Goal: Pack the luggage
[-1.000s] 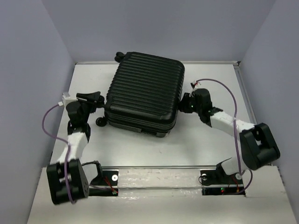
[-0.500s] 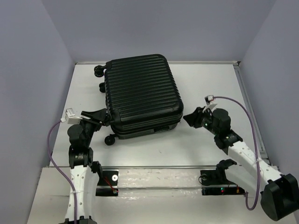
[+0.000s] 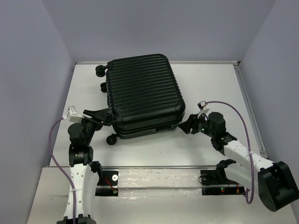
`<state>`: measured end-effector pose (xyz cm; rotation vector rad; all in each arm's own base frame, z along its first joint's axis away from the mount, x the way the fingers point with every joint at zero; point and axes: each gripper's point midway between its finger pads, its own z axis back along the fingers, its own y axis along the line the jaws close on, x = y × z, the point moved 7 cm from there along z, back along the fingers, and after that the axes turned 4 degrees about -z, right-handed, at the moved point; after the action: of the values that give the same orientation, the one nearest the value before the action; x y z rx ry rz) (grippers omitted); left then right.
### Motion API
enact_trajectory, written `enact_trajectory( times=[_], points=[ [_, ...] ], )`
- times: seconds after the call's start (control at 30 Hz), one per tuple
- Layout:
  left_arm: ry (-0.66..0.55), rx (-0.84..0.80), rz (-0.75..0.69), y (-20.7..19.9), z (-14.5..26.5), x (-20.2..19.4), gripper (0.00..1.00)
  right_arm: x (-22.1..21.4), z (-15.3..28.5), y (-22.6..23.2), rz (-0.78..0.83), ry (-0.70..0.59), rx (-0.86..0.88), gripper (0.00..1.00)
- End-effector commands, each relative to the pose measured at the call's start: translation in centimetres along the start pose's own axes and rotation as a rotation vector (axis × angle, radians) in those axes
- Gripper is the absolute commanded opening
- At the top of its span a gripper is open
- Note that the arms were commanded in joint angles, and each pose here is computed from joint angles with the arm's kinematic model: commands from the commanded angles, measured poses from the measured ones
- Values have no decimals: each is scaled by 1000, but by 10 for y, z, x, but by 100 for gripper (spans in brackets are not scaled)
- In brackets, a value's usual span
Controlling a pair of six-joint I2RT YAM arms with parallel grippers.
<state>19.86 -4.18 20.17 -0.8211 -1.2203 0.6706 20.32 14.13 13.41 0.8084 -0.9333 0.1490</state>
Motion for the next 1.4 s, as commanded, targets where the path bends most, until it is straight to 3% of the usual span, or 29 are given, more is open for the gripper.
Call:
enact_trajectory(
  times=[0.0, 0.3, 0.4, 0.5, 0.57, 0.73, 0.97, 1.03, 1.07, 1.1, 1.23, 1.37],
  points=[
    [75, -87, -139, -8, 6, -7, 6, 19, -12, 7, 118, -73, 86, 56],
    [115, -98, -137, -4, 8, -15, 6, 17, -29, 3, 140, -83, 143, 39],
    [122, -100, -139, -2, 10, -18, 6, 15, -28, 3, 131, -123, 162, 25],
    [128, -99, -134, 0, 10, -20, 6, 15, -25, 4, 134, -142, 165, 20],
    [126, -99, -135, 0, 11, -20, 6, 15, -20, 5, 135, -150, 155, 10],
    [126, -107, -127, 0, 12, -21, 6, 11, -12, 18, 141, -130, 125, 7],
    [144, -136, -98, -4, 15, -25, 6, -45, -26, 114, 181, 121, 154, 7],
    [156, -146, -85, -5, 16, -28, 6, -47, -40, 153, 181, 117, 174, 7],
    [154, -156, -85, -7, 17, -28, 6, -83, -50, 169, 236, 218, 172, 7],
    [161, -160, -81, -7, 18, -29, 6, -91, -58, 182, 268, 234, 168, 7],
    [192, -190, -78, -11, 22, -34, 6, -106, -99, 242, 351, 215, 243, 7],
    [243, -214, -108, -20, 32, -35, 6, -97, -129, 284, 345, 75, 390, 7]
  ],
)
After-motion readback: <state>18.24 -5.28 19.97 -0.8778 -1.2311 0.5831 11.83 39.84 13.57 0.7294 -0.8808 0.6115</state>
